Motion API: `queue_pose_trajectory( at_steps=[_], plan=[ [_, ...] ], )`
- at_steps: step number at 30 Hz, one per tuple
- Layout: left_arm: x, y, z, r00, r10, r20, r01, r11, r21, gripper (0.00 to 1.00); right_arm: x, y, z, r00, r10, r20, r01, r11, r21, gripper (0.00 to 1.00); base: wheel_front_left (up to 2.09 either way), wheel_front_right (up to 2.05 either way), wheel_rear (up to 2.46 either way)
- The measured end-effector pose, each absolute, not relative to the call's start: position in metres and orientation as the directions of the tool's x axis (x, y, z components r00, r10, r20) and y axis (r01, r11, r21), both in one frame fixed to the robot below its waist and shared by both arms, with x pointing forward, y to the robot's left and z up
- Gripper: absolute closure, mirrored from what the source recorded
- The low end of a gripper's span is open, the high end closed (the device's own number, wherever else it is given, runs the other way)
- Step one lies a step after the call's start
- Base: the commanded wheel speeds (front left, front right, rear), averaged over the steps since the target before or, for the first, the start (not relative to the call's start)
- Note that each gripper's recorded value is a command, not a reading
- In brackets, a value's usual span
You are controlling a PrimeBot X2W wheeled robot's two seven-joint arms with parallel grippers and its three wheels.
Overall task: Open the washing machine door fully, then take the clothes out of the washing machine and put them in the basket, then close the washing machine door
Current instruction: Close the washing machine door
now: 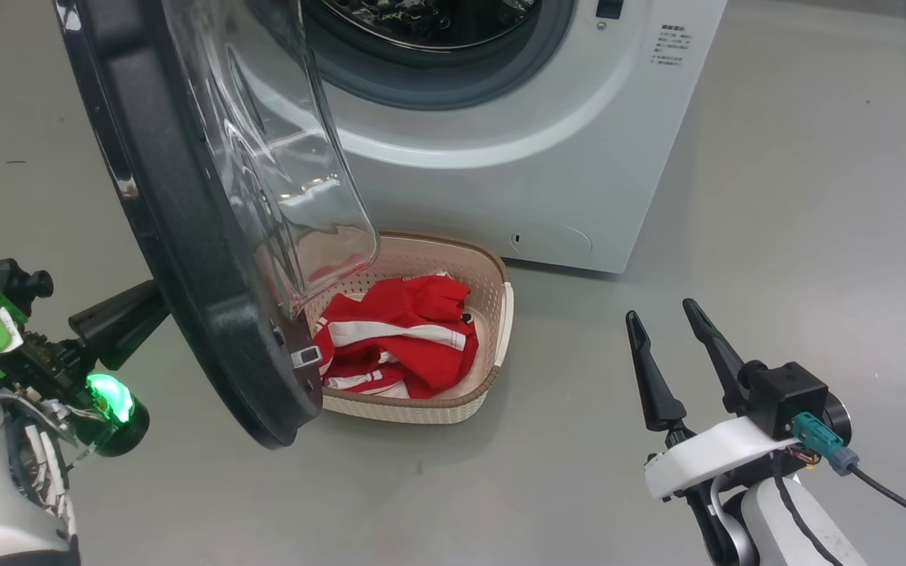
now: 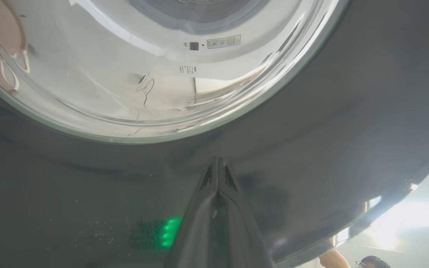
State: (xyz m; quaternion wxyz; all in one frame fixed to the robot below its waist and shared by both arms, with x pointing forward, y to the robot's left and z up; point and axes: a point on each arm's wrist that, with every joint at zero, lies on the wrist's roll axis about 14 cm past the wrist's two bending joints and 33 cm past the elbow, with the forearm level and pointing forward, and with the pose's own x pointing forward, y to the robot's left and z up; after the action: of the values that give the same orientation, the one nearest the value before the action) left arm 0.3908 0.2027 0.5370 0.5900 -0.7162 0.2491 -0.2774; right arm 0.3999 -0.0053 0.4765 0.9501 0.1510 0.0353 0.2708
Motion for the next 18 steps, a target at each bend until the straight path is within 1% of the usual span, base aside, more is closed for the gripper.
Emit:
queue_pose_trajectory(
  at_steps=[10,15,18],
  plan=[
    [0.403,0.18,0.531,0.681,-0.727,0.089,-0.056,-0.173,-0.983,1.0,0.4,-0.026,0.473,0.883,0.469,0.003,-0.447,0.839,0.31,0.0,0.0,0.0,0.0],
    [0.406,0.163,0.533,0.64,-0.758,0.121,-0.07,-0.215,-0.974,1.0,0.402,-0.036,0.471,0.898,0.439,-0.003,-0.417,0.855,0.307,0.0,0.0,0.0,0.0],
    [0.408,0.158,0.534,0.635,-0.761,0.133,-0.07,-0.228,-0.971,1.0,0.401,-0.035,0.471,0.898,0.441,-0.003,-0.419,0.855,0.308,0.0,0.0,0.0,0.0]
  ],
)
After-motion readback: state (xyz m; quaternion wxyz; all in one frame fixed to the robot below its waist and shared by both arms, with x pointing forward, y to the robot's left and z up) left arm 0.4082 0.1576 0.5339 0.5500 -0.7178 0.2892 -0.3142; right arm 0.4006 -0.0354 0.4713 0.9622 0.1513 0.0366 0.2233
